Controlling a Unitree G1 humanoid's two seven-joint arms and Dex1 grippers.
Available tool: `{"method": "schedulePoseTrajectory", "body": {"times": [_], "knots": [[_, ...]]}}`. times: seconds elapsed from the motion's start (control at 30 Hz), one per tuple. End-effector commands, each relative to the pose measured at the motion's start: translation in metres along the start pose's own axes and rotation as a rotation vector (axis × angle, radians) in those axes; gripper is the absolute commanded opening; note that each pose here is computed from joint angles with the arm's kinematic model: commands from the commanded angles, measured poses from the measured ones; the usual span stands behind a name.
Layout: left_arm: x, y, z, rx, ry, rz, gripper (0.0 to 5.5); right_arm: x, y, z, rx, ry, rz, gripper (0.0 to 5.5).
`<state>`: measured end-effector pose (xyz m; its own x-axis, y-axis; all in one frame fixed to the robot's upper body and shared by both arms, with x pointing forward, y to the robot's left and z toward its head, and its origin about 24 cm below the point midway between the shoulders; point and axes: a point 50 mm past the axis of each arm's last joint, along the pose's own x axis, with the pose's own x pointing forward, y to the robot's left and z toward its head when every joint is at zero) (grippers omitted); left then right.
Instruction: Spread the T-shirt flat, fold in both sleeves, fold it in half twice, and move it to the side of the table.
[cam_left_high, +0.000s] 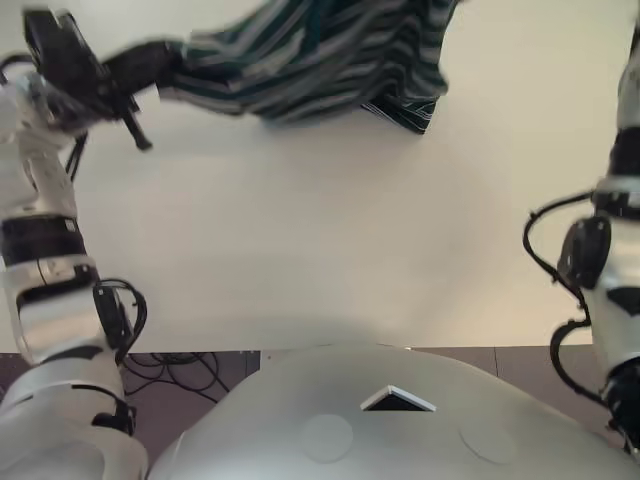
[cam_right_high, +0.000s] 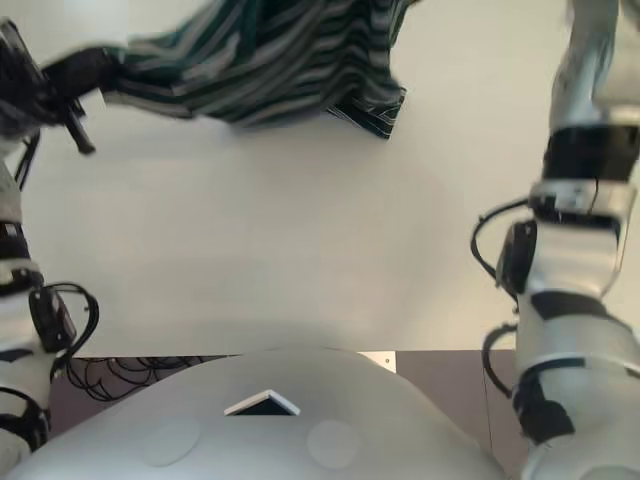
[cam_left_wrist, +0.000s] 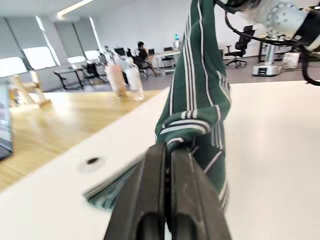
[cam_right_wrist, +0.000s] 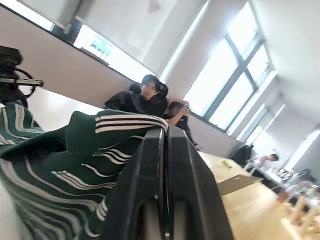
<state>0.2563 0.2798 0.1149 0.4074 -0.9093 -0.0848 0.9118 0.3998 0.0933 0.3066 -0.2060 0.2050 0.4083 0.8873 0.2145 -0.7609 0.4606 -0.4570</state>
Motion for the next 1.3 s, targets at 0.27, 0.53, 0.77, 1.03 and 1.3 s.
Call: {"method": "schedulePoseTrajectory", "body": {"times": [0.27,0.53,0.77,1.03,1.3], "knots": [[-0.055,-0.094,-0.077,-0.222,0.662,-0.365,0.0,-0.112,0.168,-0.044,0.643,0.574,0.614,0.01],[-0.062,-0.096,-0.074,-0.324,0.716,-0.311,0.2,-0.112,0.193,-0.044,0.761,0.56,0.58,0.0],[-0.065,-0.093,-0.024,-0.538,0.498,-0.323,1.3,-0.1,0.202,-0.033,0.836,0.468,0.57,0.97],[-0.066,-0.079,-0.007,-0.473,0.414,-0.287,1.95,-0.1,0.196,-0.02,0.883,0.424,0.639,2.47],[0.005,-0.03,-0.021,-0.168,0.216,0.03,1.95,-0.072,0.147,-0.071,0.378,0.524,0.246,2.66]]}}
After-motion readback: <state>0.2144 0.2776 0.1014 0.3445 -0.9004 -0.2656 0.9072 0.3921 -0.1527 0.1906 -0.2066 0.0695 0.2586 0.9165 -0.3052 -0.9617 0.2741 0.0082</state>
